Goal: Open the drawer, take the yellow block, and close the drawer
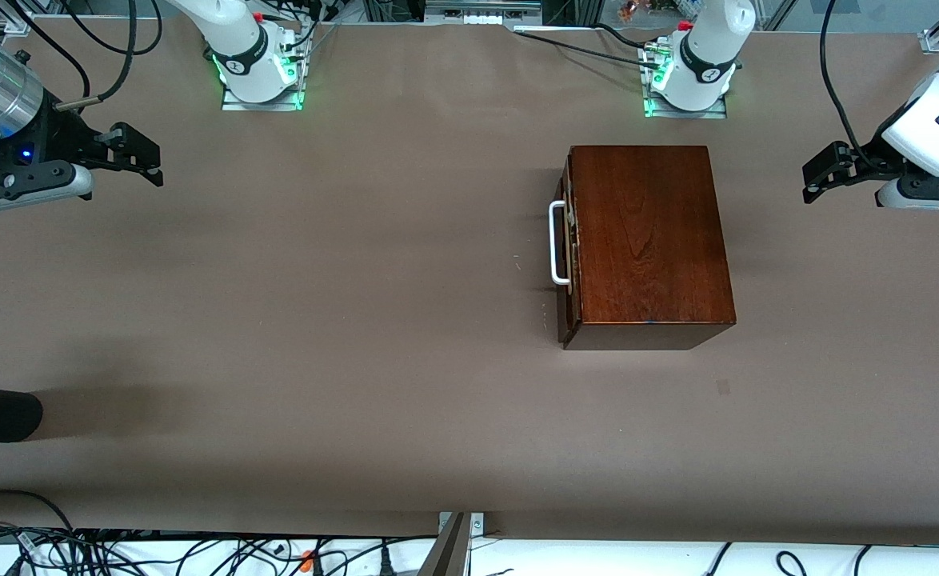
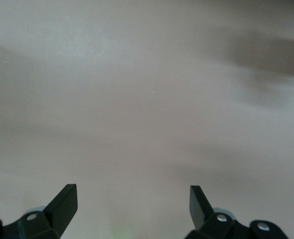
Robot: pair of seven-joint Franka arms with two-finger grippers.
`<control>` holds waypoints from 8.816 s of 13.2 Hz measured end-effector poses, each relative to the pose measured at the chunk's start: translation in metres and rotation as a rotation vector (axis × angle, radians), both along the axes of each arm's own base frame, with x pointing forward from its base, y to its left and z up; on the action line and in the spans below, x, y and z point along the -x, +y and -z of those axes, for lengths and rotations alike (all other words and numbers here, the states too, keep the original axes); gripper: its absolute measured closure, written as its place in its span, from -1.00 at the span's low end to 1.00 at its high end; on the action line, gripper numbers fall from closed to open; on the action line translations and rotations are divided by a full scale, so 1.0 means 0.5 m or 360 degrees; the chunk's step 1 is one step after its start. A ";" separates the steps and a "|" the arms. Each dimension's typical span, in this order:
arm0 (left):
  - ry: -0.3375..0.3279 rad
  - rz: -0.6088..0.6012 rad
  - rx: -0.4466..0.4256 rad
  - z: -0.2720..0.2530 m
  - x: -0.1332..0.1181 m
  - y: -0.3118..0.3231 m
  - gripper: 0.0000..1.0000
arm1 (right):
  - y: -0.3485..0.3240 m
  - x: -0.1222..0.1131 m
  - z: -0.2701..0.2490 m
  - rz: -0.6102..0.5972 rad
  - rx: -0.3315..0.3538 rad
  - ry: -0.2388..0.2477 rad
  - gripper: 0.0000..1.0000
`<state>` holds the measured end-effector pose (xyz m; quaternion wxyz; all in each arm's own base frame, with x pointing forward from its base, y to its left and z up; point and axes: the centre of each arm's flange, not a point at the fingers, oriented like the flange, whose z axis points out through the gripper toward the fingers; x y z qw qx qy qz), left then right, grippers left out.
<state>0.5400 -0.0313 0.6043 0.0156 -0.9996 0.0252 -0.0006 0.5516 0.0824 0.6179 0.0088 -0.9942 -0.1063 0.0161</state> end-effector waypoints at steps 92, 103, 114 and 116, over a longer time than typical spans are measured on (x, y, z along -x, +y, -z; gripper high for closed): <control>-0.0152 -0.0008 0.0174 0.595 0.178 -0.952 -1.00 | -0.011 -0.001 0.000 0.0016 0.0002 0.0002 -1.00; -0.0202 -0.0048 0.0008 0.395 0.135 -0.870 -1.00 | -0.010 -0.004 0.005 0.0016 0.0004 0.0010 -1.00; 0.0040 0.0100 -0.0102 0.137 -0.026 -0.342 -1.00 | 0.186 0.011 0.070 -0.0258 0.0028 0.0102 -1.00; 0.0035 0.0117 -0.0087 0.110 -0.044 -0.236 -1.00 | 0.271 0.039 0.069 -0.0390 0.0025 0.0088 -1.00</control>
